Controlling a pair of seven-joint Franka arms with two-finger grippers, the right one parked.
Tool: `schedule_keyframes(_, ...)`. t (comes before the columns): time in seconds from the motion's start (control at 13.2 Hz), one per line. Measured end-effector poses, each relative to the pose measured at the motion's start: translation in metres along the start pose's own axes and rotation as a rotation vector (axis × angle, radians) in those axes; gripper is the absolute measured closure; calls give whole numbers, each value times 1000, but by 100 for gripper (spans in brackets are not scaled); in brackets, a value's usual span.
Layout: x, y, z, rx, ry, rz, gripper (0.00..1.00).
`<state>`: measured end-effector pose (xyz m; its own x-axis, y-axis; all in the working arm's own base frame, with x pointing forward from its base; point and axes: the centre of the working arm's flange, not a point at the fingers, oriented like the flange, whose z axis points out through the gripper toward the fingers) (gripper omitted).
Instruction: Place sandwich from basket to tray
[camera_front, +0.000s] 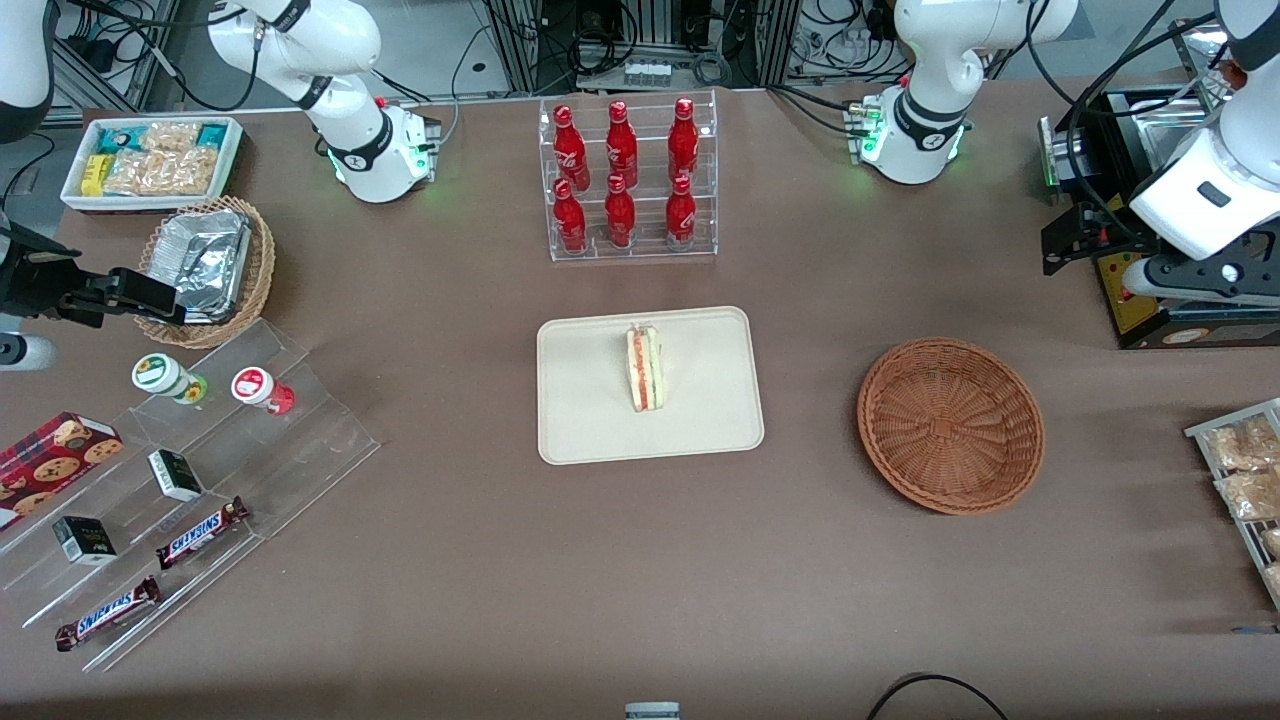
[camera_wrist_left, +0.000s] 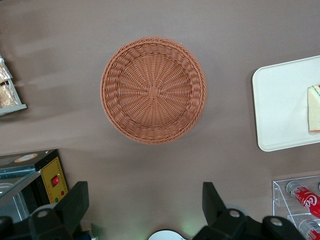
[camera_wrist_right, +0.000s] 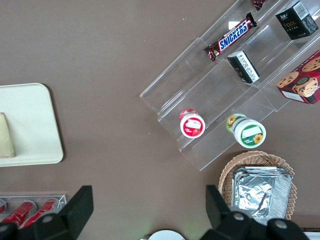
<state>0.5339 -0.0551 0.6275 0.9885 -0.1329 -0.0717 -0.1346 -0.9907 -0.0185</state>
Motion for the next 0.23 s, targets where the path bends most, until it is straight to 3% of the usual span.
schedule_keyframes(0.23,0,-10,-7,-1,17,-18,0)
